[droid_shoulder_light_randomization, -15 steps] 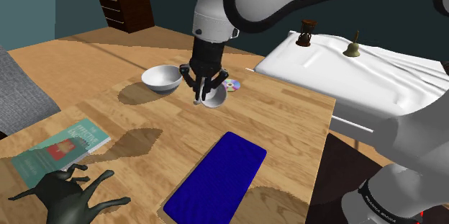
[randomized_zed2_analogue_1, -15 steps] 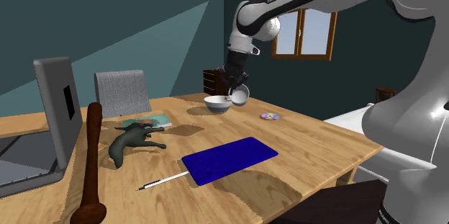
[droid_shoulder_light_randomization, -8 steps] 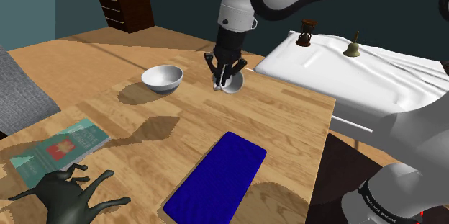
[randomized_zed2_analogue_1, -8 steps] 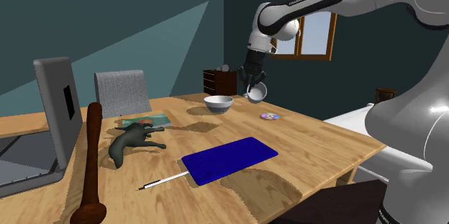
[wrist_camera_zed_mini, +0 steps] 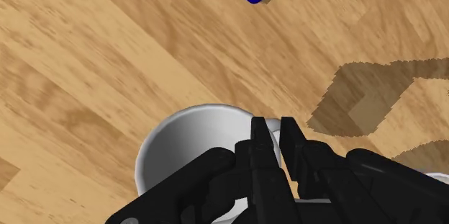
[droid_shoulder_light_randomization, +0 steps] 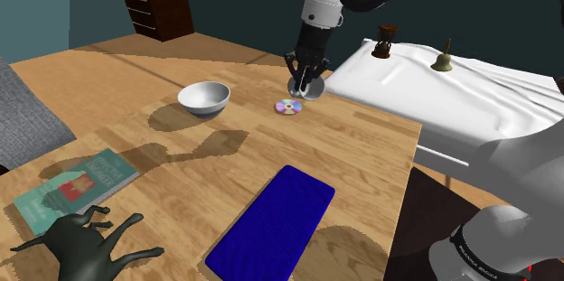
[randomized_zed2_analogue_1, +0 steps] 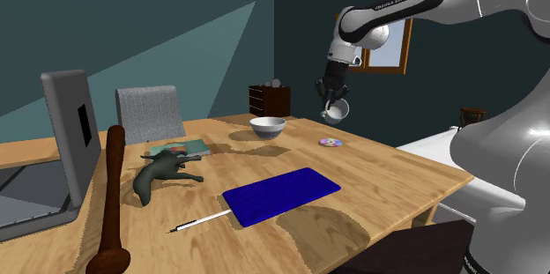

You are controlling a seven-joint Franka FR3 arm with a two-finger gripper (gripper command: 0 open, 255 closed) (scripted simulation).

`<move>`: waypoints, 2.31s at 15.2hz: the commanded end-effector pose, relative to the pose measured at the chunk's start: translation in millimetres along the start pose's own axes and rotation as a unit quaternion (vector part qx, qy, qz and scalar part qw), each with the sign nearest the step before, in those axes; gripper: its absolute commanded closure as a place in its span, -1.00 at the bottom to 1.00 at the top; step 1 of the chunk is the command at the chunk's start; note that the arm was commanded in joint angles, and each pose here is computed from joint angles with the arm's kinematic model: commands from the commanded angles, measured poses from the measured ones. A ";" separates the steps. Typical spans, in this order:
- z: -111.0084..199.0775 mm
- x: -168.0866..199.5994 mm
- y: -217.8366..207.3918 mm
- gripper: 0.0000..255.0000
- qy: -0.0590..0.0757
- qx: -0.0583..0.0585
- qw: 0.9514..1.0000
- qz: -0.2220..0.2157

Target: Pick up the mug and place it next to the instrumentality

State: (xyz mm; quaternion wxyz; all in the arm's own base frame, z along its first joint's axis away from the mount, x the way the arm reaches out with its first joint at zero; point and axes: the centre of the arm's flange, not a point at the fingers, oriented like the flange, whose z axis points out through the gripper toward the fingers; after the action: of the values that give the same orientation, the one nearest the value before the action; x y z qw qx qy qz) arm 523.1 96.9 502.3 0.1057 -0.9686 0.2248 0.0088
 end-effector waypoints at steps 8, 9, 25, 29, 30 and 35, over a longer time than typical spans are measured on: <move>-22.4 76.6 87.8 1.00 0.000 0.000 1.000 -0.001; -25.0 85.1 97.6 1.00 0.000 0.000 1.000 -0.001; -12.8 165.6 194.3 1.00 0.000 0.000 1.000 -0.001; 7.8 167.0 198.6 1.00 0.000 0.000 1.000 -0.001; 13.0 167.3 199.6 1.00 0.000 0.000 1.000 -0.001; 38.8 169.0 204.9 1.00 0.000 0.000 1.000 -0.001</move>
State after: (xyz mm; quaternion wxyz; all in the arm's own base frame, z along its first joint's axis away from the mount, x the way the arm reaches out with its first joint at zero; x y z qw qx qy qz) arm 586.2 -149.0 418.5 0.1055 -0.9688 0.2242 0.0089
